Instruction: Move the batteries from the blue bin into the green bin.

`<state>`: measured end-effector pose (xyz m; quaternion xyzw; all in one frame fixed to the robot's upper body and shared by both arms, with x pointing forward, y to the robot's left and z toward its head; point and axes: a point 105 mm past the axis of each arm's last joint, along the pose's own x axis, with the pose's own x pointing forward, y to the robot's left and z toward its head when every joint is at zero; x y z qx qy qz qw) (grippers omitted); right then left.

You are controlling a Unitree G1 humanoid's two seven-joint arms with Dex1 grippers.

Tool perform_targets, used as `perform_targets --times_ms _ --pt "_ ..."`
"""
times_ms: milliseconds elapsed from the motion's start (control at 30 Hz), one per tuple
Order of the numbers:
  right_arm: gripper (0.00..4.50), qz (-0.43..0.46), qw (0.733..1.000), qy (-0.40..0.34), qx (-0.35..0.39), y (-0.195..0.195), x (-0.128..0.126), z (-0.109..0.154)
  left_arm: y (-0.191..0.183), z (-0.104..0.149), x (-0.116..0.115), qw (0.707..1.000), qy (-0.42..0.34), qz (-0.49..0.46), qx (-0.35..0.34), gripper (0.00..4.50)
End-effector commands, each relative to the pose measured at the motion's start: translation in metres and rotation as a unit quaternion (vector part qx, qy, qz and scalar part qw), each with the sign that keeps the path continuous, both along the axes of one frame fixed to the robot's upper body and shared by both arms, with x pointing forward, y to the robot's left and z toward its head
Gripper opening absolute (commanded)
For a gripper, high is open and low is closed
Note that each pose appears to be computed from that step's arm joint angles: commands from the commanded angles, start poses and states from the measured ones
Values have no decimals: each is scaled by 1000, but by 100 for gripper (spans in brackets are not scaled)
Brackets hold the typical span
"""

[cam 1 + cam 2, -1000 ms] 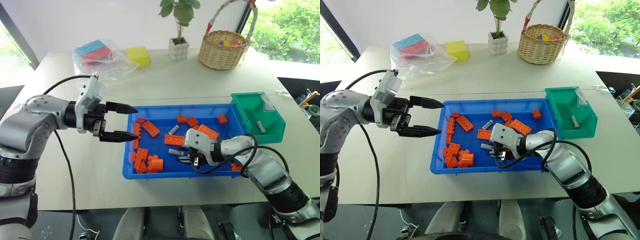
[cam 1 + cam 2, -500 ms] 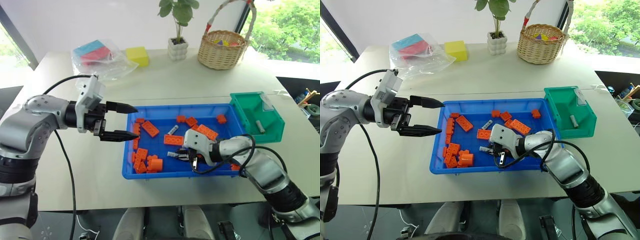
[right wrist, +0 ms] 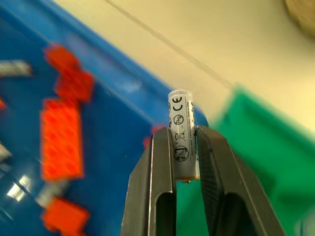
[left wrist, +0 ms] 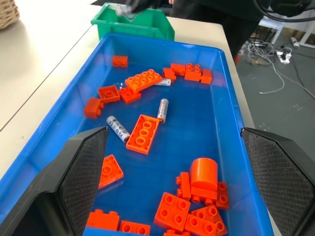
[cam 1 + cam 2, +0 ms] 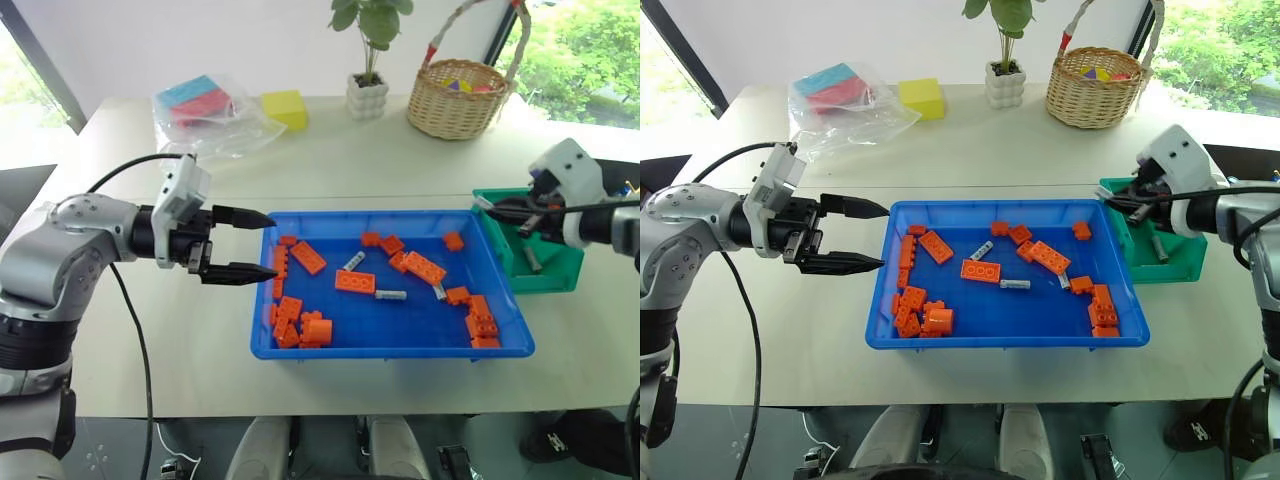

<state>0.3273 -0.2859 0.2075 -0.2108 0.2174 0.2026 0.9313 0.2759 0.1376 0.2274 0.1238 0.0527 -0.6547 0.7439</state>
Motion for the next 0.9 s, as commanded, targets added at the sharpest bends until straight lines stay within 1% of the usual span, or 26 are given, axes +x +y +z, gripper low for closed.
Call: perform_targets --times_ms 33,200,367,600,667,700,733,900 --pt "11 -35 998 -36 -24 -20 0 14 2 13 0 999 -31 3 -6 450" --pt "11 -86 995 -38 -38 -43 2 4 2 15 0 999 -36 6 -7 450" --pt "11 -79 993 -50 -69 -42 5 3 5 15 1 999 -36 12 -8 450" --pt "11 -83 989 -54 -114 -50 6 -8 5 17 1 999 -37 14 -9 450" --pt "11 -84 989 -52 -113 -52 6 -10 5 17 1 999 -37 15 -8 450" --pt "61 -84 989 -53 -112 -52 6 -9 5 17 2 999 -38 15 -8 450" --pt "120 -84 989 -54 -110 -52 7 -7 5 17 2 999 -38 16 -8 450" --pt "369 -72 989 -62 -117 -47 11 -2 6 18 3 999 -41 17 -8 450"
